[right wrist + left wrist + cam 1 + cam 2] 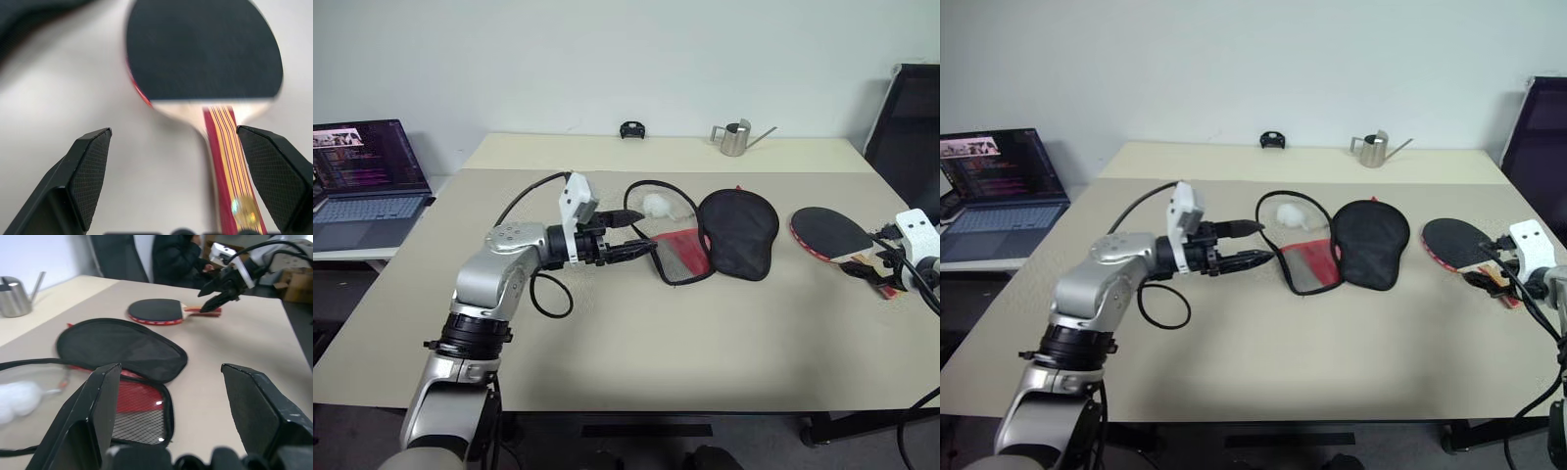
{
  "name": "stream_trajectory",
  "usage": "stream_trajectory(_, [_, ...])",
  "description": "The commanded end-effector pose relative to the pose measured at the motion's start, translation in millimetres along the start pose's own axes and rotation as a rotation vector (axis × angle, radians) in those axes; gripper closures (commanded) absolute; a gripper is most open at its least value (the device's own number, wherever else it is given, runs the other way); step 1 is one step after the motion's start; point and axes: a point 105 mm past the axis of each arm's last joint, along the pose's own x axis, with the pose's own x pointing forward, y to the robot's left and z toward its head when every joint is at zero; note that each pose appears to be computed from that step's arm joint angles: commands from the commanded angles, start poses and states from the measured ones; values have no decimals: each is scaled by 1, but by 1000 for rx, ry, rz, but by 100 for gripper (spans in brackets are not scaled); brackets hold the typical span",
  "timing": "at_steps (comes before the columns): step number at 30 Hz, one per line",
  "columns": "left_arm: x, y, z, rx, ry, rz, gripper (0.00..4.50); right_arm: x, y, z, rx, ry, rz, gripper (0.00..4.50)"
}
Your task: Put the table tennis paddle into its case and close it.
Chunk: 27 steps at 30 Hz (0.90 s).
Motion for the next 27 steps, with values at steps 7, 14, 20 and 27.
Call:
stream_trajectory(7, [13,-6,27,89,-42,-53,94,-9,-37,-13,74,1,-128,1])
stream_trajectory(14, [14,-5,27,92,-40,-50,94,-8,-43,-30,120,62,-140,1])
stream_trajectory(20, [15,-5,26,91,-37,-51,94,0,-29,-31,159,68,-63,1])
stream_trajectory(27, [13,-4,23,88,-32,-44,94,8,-5,-20,164,38,92,1])
